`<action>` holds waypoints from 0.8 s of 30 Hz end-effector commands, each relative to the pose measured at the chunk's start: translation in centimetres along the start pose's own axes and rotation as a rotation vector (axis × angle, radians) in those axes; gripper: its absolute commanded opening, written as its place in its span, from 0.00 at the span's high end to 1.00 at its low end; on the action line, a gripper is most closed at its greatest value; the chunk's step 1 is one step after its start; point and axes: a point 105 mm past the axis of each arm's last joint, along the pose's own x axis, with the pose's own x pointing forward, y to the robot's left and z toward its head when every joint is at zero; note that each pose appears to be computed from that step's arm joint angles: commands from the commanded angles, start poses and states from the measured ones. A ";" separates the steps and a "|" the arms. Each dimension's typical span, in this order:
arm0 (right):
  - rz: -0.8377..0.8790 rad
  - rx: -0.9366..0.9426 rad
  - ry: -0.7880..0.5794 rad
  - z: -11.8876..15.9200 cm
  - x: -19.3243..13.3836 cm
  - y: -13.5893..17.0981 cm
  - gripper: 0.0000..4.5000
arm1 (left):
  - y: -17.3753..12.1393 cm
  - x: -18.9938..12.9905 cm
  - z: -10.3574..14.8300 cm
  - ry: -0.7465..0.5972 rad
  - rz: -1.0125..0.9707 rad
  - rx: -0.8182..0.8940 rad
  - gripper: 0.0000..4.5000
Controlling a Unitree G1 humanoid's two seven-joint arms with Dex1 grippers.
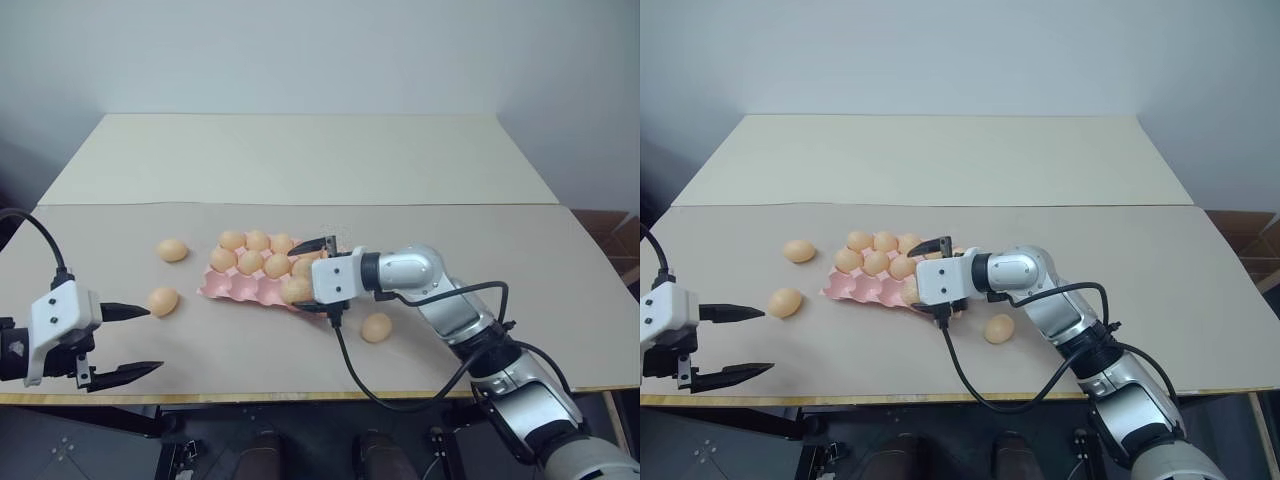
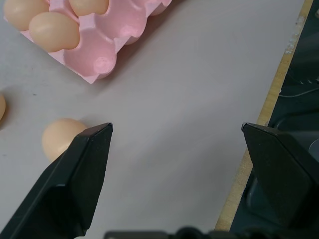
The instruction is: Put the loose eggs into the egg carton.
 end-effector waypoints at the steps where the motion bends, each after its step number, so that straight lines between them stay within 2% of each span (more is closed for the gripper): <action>1: -0.023 -0.038 -0.026 0.9 -0.5 -0.5 0.01 | 0.3 -0.3 1.1 -0.021 0.015 0.042 0.00; 5: -0.053 -0.011 -0.030 1.2 -1.6 -0.9 0.01 | 0.5 0.0 1.1 -0.023 0.011 0.046 0.00; 9: -0.088 0.023 -0.016 1.4 -3.9 -1.4 0.01 | 0.5 0.2 1.5 -0.036 0.001 0.054 0.00; 14: -0.091 0.200 0.011 1.5 -9.1 -0.7 0.01 | 0.3 0.5 2.3 -0.086 -0.021 0.056 0.00; 18: -0.064 0.338 0.128 0.1 -14.1 1.1 0.01 | 0.0 0.7 2.9 -0.129 -0.053 0.055 0.00; 24: -0.004 0.458 0.260 -0.7 -19.3 3.4 0.01 | 0.1 0.6 3.1 -0.146 -0.084 0.044 0.00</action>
